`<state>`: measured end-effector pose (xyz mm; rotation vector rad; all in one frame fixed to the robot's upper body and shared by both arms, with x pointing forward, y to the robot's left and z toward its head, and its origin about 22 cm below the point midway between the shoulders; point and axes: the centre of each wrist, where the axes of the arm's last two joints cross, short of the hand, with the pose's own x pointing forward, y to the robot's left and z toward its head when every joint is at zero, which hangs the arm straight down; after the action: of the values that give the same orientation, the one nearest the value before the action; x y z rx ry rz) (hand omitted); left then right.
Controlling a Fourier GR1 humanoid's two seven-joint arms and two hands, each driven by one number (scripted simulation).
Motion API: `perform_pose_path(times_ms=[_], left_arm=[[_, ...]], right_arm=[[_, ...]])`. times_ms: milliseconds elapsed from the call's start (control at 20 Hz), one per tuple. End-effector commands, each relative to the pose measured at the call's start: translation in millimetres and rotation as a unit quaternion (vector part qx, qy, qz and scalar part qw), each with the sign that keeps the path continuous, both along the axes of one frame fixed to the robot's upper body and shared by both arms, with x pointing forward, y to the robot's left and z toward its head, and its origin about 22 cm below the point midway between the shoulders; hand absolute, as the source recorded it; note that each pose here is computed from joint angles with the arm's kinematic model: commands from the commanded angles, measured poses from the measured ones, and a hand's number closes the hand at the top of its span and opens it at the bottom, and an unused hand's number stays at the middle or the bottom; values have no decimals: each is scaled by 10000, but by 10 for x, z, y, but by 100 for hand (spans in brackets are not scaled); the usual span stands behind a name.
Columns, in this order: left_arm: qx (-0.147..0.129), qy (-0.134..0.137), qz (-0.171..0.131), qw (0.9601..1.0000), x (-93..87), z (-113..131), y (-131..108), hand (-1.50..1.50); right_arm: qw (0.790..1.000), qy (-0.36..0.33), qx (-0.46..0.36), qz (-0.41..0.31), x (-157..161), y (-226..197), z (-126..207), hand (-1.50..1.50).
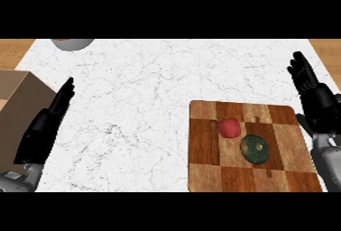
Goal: Pick the squash from the cutting board and place it in the tiered basket
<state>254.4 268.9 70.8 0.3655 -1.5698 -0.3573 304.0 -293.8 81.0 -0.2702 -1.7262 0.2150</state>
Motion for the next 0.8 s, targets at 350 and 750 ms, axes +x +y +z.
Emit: perform_pose_path(times_ms=[350, 750], left_arm=[[-1238, 1199, 1264, 9769, -480, -908, -97, 0], [-1306, 1268, 1075, 9774, -521, -1214, -302, 0]], right_arm=[[9715, -717, 129, -2254, -220, -991, 263, -150], [9741, -1256, 1418, -1231, -760, -985, 54, -150]])
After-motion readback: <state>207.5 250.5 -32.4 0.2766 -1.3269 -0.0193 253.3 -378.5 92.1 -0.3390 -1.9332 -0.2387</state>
